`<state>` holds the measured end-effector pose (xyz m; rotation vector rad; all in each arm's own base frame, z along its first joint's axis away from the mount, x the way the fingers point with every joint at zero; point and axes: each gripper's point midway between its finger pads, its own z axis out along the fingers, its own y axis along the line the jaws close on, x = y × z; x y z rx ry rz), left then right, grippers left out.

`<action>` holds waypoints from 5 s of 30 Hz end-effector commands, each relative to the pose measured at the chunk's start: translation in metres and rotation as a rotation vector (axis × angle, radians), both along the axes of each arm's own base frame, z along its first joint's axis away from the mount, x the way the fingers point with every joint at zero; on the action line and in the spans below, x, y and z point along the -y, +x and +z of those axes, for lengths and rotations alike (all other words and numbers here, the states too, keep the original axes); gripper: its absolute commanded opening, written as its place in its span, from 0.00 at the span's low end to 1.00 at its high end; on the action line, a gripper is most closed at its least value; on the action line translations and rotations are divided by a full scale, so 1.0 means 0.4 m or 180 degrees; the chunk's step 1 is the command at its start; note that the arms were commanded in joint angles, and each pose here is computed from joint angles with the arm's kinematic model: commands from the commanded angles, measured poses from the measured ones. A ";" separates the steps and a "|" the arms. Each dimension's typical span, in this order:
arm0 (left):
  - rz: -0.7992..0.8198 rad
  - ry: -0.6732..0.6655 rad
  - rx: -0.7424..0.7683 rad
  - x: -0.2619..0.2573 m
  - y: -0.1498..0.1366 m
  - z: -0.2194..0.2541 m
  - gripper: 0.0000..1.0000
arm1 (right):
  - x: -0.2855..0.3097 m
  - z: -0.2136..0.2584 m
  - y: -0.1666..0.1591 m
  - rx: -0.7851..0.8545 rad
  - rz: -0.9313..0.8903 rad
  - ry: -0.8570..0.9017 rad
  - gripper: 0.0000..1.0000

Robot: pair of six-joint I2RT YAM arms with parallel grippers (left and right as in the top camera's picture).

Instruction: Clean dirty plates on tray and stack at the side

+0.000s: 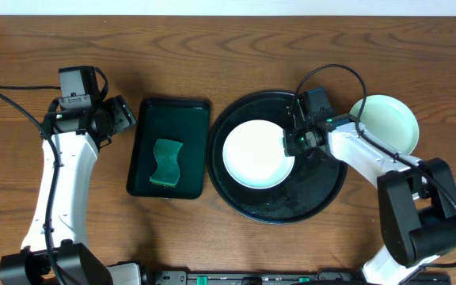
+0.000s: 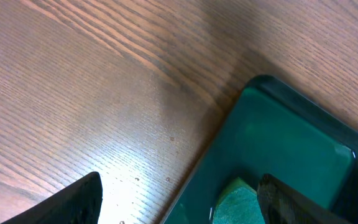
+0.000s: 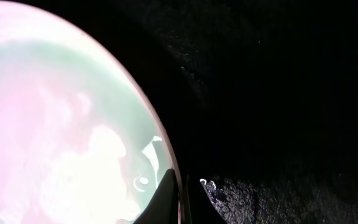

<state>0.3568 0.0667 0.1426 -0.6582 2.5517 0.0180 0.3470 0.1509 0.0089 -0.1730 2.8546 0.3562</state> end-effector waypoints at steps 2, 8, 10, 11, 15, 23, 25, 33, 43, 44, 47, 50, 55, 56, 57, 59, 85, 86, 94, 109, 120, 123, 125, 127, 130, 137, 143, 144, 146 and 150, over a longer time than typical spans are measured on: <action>0.0053 0.0019 0.0059 -0.009 0.006 0.017 0.80 | 0.009 0.030 0.002 0.0092 -0.0036 -0.0017 0.01; 0.0053 0.0019 0.0059 -0.009 0.006 0.017 0.80 | 0.018 0.026 -0.014 -0.0017 -0.0118 -0.0029 0.01; 0.0053 0.0019 0.0059 -0.009 0.006 0.017 0.80 | 0.019 0.026 -0.015 -0.0033 -0.0121 -0.0022 0.01; 0.0053 0.0019 0.0059 -0.009 0.006 0.017 0.80 | 0.020 0.028 -0.018 -0.0052 -0.0123 -0.0015 0.01; 0.0053 0.0019 0.0059 -0.009 0.006 0.017 0.80 | 0.028 0.061 -0.021 -0.0067 -0.0148 -0.0012 0.01; 0.0053 0.0019 0.0059 -0.009 0.006 0.017 0.80 | 0.037 0.208 -0.016 0.0297 -0.0183 0.0116 0.01; 0.0053 0.0019 0.0059 -0.009 0.006 0.017 0.80 | 0.039 0.241 -0.021 0.0374 -0.0219 0.0157 0.01; 0.0053 0.0019 0.0059 -0.009 0.006 0.017 0.80 | 0.040 0.318 -0.029 0.0430 -0.0447 0.0260 0.01; 0.0053 0.0019 0.0059 -0.009 0.006 0.017 0.80 | 0.026 0.487 0.024 0.0681 -0.0710 0.0248 0.01; 0.0053 0.0019 0.0059 -0.009 0.006 0.017 0.80 | 0.018 0.496 0.030 0.0690 -0.0702 0.0261 0.01; 0.0053 0.0019 0.0059 -0.009 0.006 0.017 0.80 | -0.019 0.506 0.048 0.0644 -0.0642 0.0301 0.01; 0.0053 0.0019 0.0059 -0.009 0.006 0.017 0.80 | -0.084 0.498 0.066 0.0544 -0.0518 0.0431 0.01; 0.0053 0.0019 0.0059 -0.009 0.006 0.017 0.80 | -0.193 0.462 0.101 0.0419 -0.0426 0.0633 0.01; 0.0053 0.0019 0.0059 -0.009 0.006 0.017 0.80 | -0.213 0.454 0.105 0.0410 -0.0409 0.0668 0.01; 0.0053 0.0019 0.0059 -0.009 0.006 0.017 0.80 | -0.230 0.443 0.110 0.0414 -0.0390 0.0685 0.01; 0.0053 0.0019 0.0059 -0.009 0.006 0.017 0.80 | -0.270 0.419 0.121 0.0421 -0.0345 0.0723 0.01; 0.0053 0.0019 0.0059 -0.009 0.006 0.017 0.80 | -0.480 0.302 0.174 0.1220 0.0045 0.0302 0.01; 0.0053 0.0019 0.0059 -0.009 0.006 0.017 0.80 | -0.475 0.304 0.178 0.1277 0.0042 0.0235 0.01; 0.0053 0.0019 0.0059 -0.009 0.006 0.017 0.80 | -0.454 0.329 0.201 0.1655 0.0191 -0.0212 0.01; 0.0053 0.0019 0.0059 -0.009 0.006 0.017 0.80 | -0.458 0.528 0.235 0.2710 0.0533 -0.1359 0.01; 0.0053 0.0019 0.0059 -0.009 0.006 0.017 0.80 | -0.540 0.685 0.195 0.3566 0.1087 -0.2369 0.01; 0.0053 0.0019 0.0059 -0.009 0.006 0.017 0.80 | -0.578 0.712 0.175 0.3730 0.1186 -0.2364 0.01; 0.0053 0.0019 0.0059 -0.009 0.006 0.017 0.80 | -0.594 0.727 0.163 0.3810 0.1238 -0.2399 0.01; 0.0053 0.0019 0.0059 -0.009 0.006 0.017 0.80 | -0.607 0.738 0.150 0.3866 0.1270 -0.2434 0.01; 0.0053 0.0019 0.0059 -0.009 0.006 0.017 0.80 | -0.611 0.757 0.143 0.3934 0.1194 -0.2449 0.01; 0.0053 0.0019 0.0059 -0.009 0.006 0.017 0.80 | -0.615 0.764 0.134 0.3961 0.1223 -0.2520 0.01; 0.0053 0.0019 0.0059 -0.009 0.006 0.017 0.80 | -0.618 0.765 0.133 0.3970 0.1218 -0.2506 0.01; 0.0053 0.0019 0.0059 -0.009 0.006 0.017 0.80 | -0.617 0.765 0.133 0.3969 0.1218 -0.2509 0.01; 0.0053 0.0019 0.0059 -0.009 0.006 0.017 0.80 | -0.617 0.763 0.133 0.3961 0.1226 -0.2513 0.01; 0.0053 0.0019 0.0059 -0.009 0.006 0.017 0.80 | -0.611 0.750 0.135 0.3905 0.1115 -0.2393 0.01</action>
